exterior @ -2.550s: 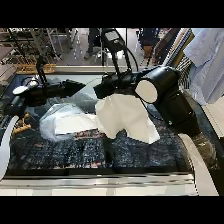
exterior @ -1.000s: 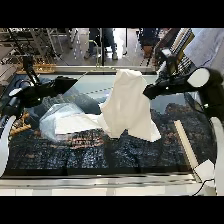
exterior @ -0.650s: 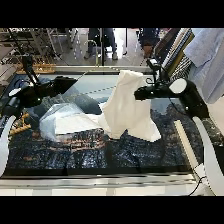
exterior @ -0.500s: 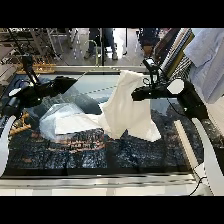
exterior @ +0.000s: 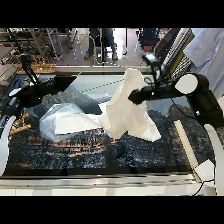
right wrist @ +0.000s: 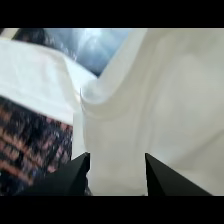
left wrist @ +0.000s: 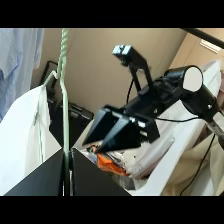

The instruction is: Fold the clothes and pants, and hang the long-sleeved shirts on hangers.

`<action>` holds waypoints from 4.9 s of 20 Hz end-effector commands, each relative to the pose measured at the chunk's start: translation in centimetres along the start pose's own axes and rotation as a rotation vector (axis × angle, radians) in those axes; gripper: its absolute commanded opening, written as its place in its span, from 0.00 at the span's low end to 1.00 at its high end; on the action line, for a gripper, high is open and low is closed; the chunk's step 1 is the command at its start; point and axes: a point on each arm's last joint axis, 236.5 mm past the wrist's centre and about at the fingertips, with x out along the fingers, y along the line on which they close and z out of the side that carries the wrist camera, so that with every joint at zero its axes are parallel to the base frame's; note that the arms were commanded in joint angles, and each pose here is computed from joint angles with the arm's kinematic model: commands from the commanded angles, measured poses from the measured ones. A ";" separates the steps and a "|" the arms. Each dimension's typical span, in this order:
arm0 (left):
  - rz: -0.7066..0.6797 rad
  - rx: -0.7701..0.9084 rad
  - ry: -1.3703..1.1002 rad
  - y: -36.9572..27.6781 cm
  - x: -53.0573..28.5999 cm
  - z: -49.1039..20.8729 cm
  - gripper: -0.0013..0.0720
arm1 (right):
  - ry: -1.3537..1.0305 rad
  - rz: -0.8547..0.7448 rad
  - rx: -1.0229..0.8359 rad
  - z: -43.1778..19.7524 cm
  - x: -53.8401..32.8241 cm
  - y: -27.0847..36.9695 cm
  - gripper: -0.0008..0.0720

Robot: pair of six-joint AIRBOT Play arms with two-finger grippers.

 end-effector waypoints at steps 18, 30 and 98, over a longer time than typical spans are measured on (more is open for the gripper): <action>-0.009 0.000 0.022 -0.1 0.3 -0.7 0.04 | -0.299 -0.089 0.143 7.8 4.9 -1.6 0.03; -0.046 -0.090 0.046 -0.4 2.2 -2.7 0.04 | -0.235 0.114 -0.179 8.4 0.9 13.2 0.03; 0.488 -1.165 0.233 7.5 11.8 -16.0 0.04 | -0.047 -0.616 -0.600 8.6 -4.5 -5.3 0.03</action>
